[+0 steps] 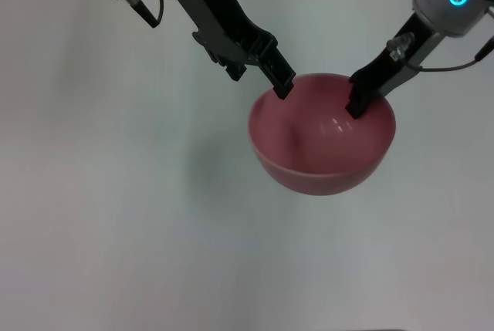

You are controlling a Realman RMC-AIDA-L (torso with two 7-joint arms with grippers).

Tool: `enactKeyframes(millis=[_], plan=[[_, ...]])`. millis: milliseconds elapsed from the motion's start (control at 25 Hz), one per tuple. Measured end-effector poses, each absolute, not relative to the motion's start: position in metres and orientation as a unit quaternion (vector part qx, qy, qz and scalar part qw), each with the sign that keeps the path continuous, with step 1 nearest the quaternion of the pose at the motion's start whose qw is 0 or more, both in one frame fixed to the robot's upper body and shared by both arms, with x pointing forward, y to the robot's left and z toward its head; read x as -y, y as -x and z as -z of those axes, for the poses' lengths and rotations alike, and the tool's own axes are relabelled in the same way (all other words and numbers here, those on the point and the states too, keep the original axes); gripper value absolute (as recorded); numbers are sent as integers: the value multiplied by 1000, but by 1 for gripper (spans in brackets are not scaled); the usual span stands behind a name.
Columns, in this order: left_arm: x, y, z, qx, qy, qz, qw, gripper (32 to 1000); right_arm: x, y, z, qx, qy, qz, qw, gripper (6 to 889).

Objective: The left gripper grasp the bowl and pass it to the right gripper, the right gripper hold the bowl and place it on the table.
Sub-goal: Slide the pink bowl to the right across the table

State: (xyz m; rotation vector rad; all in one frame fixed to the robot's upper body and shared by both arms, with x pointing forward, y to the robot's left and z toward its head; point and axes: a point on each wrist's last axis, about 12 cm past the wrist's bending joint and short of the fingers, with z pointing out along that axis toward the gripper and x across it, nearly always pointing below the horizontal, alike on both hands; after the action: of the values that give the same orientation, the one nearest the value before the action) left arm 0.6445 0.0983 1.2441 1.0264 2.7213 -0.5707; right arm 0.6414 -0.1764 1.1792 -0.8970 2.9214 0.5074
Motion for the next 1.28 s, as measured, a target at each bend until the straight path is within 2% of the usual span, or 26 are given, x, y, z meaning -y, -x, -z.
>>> enactKeyframes(millis=[560, 960, 1280], plan=[[-106, -645, -1241, -918, -336, 193, 90, 861, 208, -641, -1171, -953, 257, -156, 21, 29], [-112, -644, -1235, -919, -331, 195, 89, 861, 240, -646, -1163, -967, 234, -97, 42, 30], [-113, -645, -1233, -919, -329, 196, 91, 861, 251, -649, -1155, -968, 228, -79, 68, 30]])
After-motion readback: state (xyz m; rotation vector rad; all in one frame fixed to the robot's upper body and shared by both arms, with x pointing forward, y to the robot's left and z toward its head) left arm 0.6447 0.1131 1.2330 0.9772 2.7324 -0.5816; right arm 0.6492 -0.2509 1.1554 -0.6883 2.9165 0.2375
